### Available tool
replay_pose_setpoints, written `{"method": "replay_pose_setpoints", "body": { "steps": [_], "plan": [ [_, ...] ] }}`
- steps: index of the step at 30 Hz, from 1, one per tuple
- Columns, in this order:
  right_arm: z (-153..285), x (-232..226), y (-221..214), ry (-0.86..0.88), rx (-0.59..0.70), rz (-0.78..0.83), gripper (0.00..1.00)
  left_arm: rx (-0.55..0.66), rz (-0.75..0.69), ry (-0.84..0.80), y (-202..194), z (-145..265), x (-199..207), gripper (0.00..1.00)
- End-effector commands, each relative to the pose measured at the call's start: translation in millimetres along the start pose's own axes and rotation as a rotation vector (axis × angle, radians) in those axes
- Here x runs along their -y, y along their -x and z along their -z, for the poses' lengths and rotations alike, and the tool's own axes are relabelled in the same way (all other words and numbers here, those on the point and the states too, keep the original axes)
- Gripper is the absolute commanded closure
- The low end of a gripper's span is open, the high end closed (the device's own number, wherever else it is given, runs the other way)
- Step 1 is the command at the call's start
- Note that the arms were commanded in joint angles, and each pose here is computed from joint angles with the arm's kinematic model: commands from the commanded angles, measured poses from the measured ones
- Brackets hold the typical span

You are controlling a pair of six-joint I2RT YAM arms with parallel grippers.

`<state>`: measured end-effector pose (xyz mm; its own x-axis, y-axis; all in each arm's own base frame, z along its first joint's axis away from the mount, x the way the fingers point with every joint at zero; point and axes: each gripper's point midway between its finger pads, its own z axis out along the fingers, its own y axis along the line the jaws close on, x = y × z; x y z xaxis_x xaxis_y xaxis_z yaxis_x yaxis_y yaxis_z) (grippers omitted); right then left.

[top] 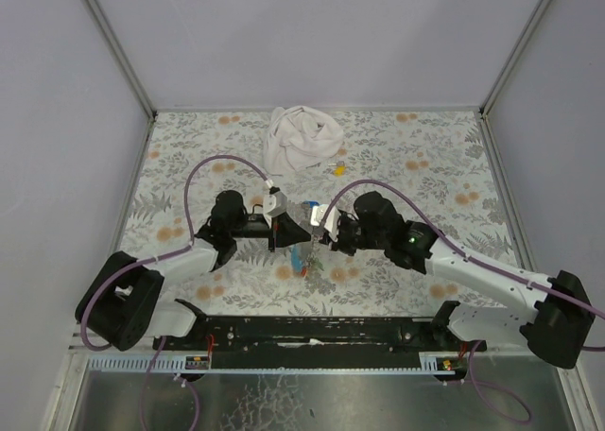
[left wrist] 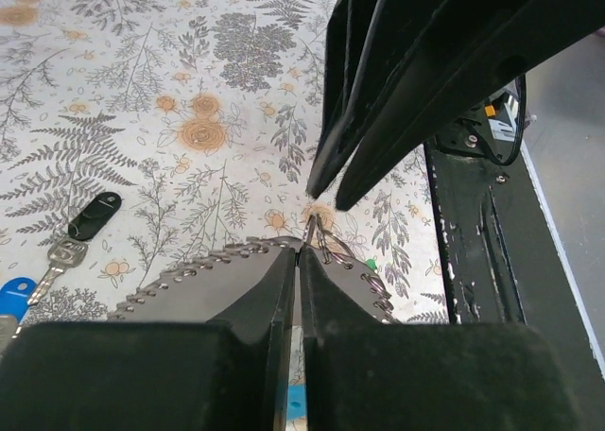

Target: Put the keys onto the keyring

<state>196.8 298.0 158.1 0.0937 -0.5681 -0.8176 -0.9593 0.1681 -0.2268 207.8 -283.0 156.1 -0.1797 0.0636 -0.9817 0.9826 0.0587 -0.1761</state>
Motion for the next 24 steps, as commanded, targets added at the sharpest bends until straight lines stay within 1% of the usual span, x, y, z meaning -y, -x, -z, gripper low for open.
{"method": "replay_pose_setpoints", "body": {
  "steps": [1, 4, 5, 7, 10, 14, 17, 21, 24],
  "plan": [
    [23, 10, 29, -0.081, 0.123, -0.009, 0.7, 0.017, -0.065, 0.043, 16, 2, -4, 1.0],
    [33, 18, 30, -0.165, 0.155, -0.046, 0.48, 0.011, -0.074, 0.066, 16, 3, -4, 1.0],
    [35, 21, 31, -0.188, 0.17, -0.058, 0.43, 0.007, -0.076, 0.069, 16, 3, -4, 1.0],
    [38, 24, 35, -0.215, 0.199, -0.075, 0.38, 0.001, -0.079, 0.07, 15, 2, -3, 1.0],
    [34, 27, 39, -0.215, 0.2, -0.093, 0.4, -0.009, -0.078, 0.068, 15, 1, -1, 1.0],
    [17, 21, 35, -0.127, 0.13, -0.096, 0.5, -0.014, -0.08, 0.072, 16, -1, 2, 1.0],
    [9, 21, 33, -0.107, 0.122, -0.098, 0.52, -0.01, -0.079, 0.085, 19, 0, 1, 1.0],
    [14, 39, 31, -0.217, 0.154, -0.104, 0.54, -0.011, -0.084, 0.081, 18, 0, 4, 1.0],
    [18, 52, 24, -0.298, 0.142, -0.103, 0.54, -0.012, -0.086, 0.077, 19, -1, 5, 1.0]
  ]
}}
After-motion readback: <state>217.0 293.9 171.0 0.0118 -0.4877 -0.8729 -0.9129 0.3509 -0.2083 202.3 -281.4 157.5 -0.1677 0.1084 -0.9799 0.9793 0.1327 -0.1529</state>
